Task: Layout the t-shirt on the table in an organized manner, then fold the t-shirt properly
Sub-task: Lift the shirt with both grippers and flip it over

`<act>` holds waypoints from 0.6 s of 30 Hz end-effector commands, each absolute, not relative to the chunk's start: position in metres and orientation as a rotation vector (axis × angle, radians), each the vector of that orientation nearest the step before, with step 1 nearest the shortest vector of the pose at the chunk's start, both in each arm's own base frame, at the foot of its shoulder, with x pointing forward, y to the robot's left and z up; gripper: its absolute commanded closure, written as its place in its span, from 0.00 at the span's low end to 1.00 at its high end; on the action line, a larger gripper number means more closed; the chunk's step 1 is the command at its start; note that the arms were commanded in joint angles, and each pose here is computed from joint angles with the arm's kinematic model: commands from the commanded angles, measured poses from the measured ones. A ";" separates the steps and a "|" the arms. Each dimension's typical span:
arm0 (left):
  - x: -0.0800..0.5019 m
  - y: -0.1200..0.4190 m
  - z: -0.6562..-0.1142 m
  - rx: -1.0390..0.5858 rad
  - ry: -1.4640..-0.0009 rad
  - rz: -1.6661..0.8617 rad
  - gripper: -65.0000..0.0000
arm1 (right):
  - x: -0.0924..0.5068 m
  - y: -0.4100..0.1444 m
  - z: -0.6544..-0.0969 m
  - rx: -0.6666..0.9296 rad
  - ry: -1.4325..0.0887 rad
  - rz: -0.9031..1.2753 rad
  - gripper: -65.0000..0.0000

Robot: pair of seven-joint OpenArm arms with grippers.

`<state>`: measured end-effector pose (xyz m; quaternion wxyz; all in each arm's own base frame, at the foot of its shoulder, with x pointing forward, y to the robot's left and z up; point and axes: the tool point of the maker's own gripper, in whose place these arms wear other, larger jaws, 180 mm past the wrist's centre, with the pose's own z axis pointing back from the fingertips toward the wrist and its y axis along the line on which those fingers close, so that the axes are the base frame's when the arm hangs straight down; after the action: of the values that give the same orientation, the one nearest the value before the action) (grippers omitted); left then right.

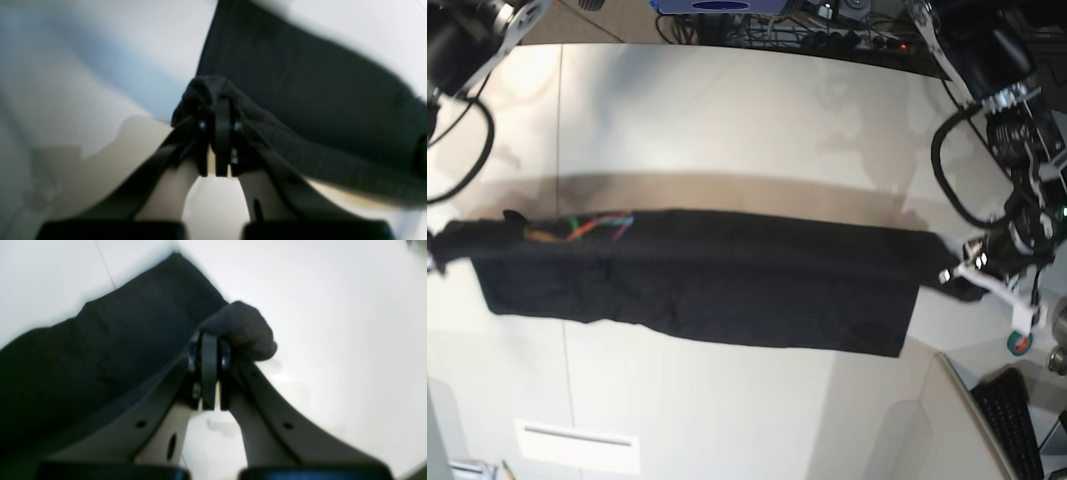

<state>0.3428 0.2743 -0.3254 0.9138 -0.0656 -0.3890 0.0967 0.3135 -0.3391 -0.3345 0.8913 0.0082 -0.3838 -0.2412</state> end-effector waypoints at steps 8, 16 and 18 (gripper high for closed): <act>0.445 0.246 -0.274 -0.236 -0.882 0.116 1.00 | 0.434 -0.358 -0.283 0.093 -0.962 -0.467 1.00; 0.547 0.229 -0.212 -0.196 -1.016 0.054 1.00 | 0.516 -0.370 -0.200 0.103 -1.176 -0.430 1.00; 0.566 0.224 -0.190 -0.212 -1.053 0.050 1.00 | 0.527 -0.377 -0.167 0.090 -1.239 -0.418 1.00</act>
<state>0.5526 0.2181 -0.2317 0.8846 -0.1030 -0.4541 0.0255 0.5199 -0.3606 -0.2115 0.8259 0.0518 -0.5266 -0.1949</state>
